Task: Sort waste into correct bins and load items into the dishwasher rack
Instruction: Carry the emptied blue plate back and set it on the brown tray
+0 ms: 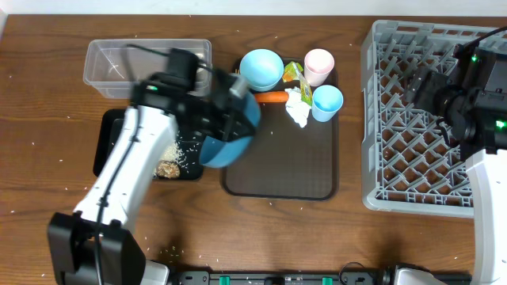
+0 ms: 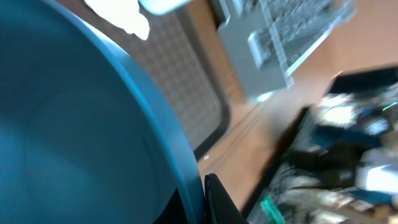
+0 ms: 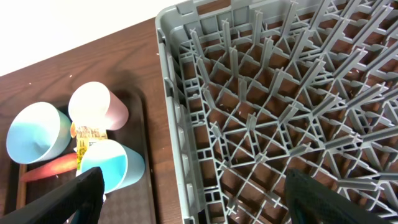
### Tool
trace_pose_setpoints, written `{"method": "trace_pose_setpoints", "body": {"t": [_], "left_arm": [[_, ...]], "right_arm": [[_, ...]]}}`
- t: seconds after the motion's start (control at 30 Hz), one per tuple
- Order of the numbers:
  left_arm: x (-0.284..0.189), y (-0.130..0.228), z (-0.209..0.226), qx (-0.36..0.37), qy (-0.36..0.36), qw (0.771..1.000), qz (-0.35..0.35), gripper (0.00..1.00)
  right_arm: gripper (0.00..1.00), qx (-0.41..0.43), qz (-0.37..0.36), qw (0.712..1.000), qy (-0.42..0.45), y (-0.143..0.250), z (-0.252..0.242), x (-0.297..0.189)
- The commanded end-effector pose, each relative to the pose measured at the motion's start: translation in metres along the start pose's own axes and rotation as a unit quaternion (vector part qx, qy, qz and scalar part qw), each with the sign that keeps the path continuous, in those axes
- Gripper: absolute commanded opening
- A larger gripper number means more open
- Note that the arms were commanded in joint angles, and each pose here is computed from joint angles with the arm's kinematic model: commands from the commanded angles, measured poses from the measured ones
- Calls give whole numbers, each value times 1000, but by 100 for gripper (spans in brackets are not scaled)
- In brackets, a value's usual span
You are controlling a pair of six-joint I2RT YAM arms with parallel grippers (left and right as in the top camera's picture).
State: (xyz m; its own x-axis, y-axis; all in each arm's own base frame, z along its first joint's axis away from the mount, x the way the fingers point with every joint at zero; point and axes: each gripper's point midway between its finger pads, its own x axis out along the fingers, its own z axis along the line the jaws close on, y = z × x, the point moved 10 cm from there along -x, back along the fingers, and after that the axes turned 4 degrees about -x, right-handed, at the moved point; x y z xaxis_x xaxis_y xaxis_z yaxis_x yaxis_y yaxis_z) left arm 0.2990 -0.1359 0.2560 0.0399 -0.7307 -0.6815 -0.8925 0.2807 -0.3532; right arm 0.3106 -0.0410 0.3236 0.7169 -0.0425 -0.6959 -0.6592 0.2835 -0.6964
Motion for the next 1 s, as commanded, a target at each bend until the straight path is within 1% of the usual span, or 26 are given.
{"method": "trace_pose_setpoints", "body": {"t": [0.0,0.1,0.23,0.37,0.57,0.73,0.87,0.9,0.97], "left_arm": [[13,-2,-20,63,-110,992,9,6],[35,1,-39,118,-171,978,21,6],[62,2,-58,174,-213,961,24,6],[94,5,-68,206,-217,953,38,6],[142,13,-59,215,-214,949,87,6],[168,25,-56,221,-212,944,123,6],[181,32,-65,238,-204,941,131,7],[183,33,-68,243,-201,940,130,14],[185,33,-72,250,-197,940,125,34]], "right_arm": [[85,0,-7,1000,3,-4,-1,-3],[85,0,-7,1000,3,-3,-1,-3],[85,0,-2,1000,3,-3,-1,1],[84,1,7,1000,5,-1,-2,5],[85,1,12,1000,6,0,-2,6],[85,1,11,1000,6,0,-2,6],[86,1,10,1000,6,-1,-2,6],[85,1,10,1000,6,-1,-2,6],[86,1,10,1000,6,-1,-2,6]]}}
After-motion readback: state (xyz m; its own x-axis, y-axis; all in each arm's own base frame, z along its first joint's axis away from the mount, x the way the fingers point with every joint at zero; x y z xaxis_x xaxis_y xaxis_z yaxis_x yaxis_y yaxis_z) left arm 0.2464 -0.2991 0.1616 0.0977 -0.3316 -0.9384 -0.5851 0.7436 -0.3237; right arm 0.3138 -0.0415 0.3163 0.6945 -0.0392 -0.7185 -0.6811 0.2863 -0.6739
